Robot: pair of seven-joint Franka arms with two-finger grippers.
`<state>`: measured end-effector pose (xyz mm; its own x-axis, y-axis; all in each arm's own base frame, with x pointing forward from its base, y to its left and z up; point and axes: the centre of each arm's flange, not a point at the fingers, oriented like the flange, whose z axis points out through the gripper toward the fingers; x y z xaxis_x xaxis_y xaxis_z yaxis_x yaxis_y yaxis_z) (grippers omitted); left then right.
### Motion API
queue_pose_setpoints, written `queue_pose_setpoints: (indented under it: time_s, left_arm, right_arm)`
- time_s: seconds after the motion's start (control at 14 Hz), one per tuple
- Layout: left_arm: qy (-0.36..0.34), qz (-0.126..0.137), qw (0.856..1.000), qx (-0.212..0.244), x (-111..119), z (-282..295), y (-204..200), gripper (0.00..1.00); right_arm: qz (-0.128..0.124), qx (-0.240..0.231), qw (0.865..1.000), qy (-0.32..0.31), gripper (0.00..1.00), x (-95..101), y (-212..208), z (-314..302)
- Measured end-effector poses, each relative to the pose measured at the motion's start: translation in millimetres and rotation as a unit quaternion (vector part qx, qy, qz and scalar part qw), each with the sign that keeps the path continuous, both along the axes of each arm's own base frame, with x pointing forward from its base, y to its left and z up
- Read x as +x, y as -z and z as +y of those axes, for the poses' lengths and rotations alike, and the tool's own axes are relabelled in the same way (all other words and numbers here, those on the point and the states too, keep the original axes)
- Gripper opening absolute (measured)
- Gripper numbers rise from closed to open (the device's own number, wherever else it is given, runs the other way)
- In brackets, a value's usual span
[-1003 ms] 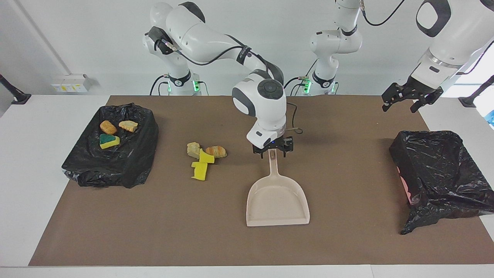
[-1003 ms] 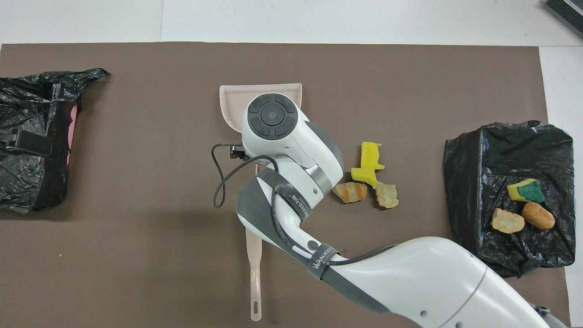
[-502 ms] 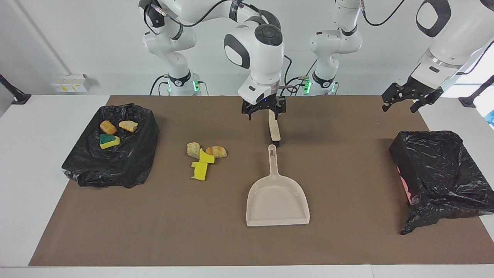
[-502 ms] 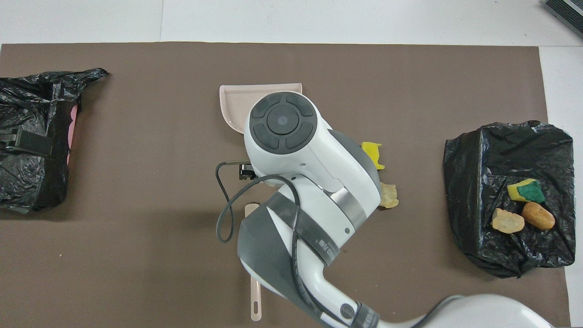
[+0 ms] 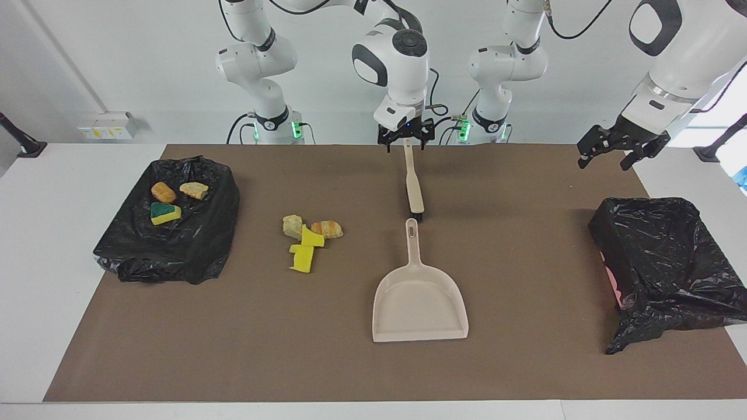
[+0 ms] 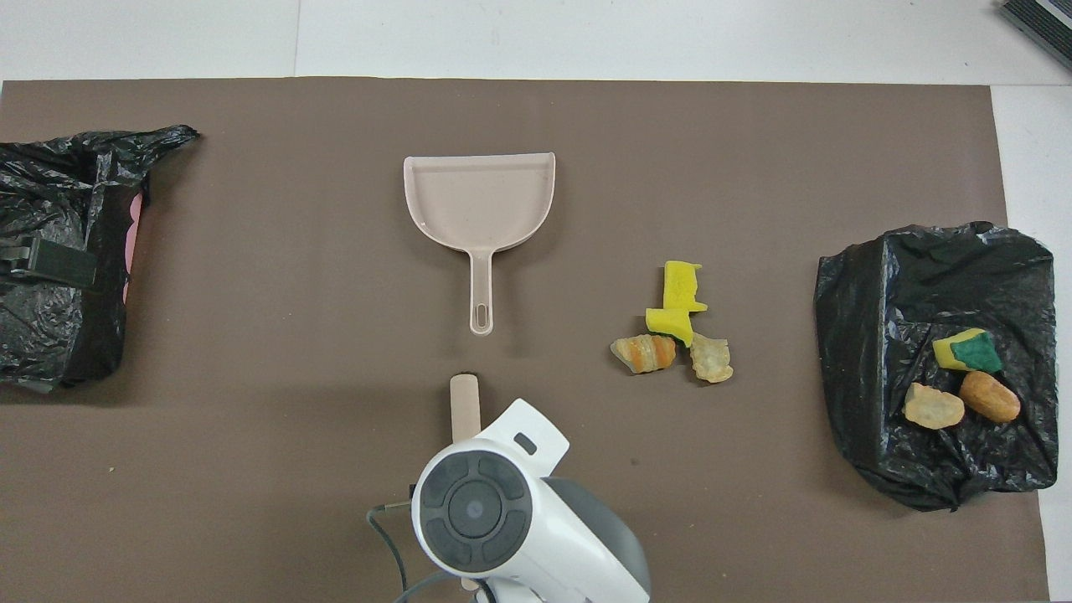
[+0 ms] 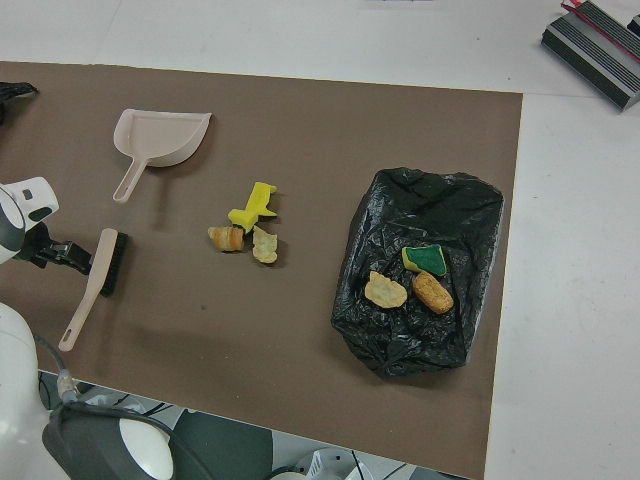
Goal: Sweep and dump trash in bin
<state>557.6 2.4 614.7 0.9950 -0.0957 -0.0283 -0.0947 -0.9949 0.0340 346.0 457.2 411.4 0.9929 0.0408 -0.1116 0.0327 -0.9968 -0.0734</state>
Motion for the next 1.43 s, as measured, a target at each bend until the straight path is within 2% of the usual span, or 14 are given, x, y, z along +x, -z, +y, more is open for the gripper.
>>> queue_pose_setpoints:
  time_s: [0.14,0.29,0.43,0.64,0.79,0.86,1.07,1.29,1.43]
  left_arm:
    - [0.0,0.0,1.0,0.0,0.0,0.0,0.0,1.0]
    - [0.0,0.0,1.0,0.0,0.0,0.0,0.0,1.0]
    - [0.0,0.0,1.0,0.0,0.0,0.0,0.0,1.0]
    - [0.0,0.0,1.0,0.0,0.0,0.0,0.0,1.0]
    - [0.0,0.0,1.0,0.0,0.0,0.0,0.0,1.0]
    - [0.0,0.0,1.0,0.0,0.0,0.0,0.0,1.0]
    - [0.0,0.0,1.0,0.0,0.0,0.0,0.0,1.0]
    - [0.0,0.0,1.0,0.0,0.0,0.0,0.0,1.0]
    - [0.0,0.0,1.0,0.0,0.0,0.0,0.0,1.0]
  right_arm:
    - [0.003,-0.001,1.0,-0.005,1.0,-32.7,34.0,13.8]
    - [0.008,-0.006,1.0,-0.017,1.0,-53.5,56.2,18.0]
    - [0.008,-0.007,1.0,-0.019,1.0,-59.5,67.7,15.0]
    - [0.006,-0.006,1.0,-0.015,0.95,-56.8,71.3,11.6]
    - [0.0,0.003,1.0,-0.011,0.76,-53.2,70.6,12.0]
    - [-0.001,0.005,1.0,-0.01,0.61,-52.6,71.1,12.1]
    - [-0.001,0.005,1.0,-0.007,0.27,-49.1,73.6,10.7]
    - [-0.002,0.005,1.0,0.0,0.26,-37.9,72.1,7.6]
    - [0.006,-0.013,1.0,0.008,0.26,-20.0,59.6,-0.3]
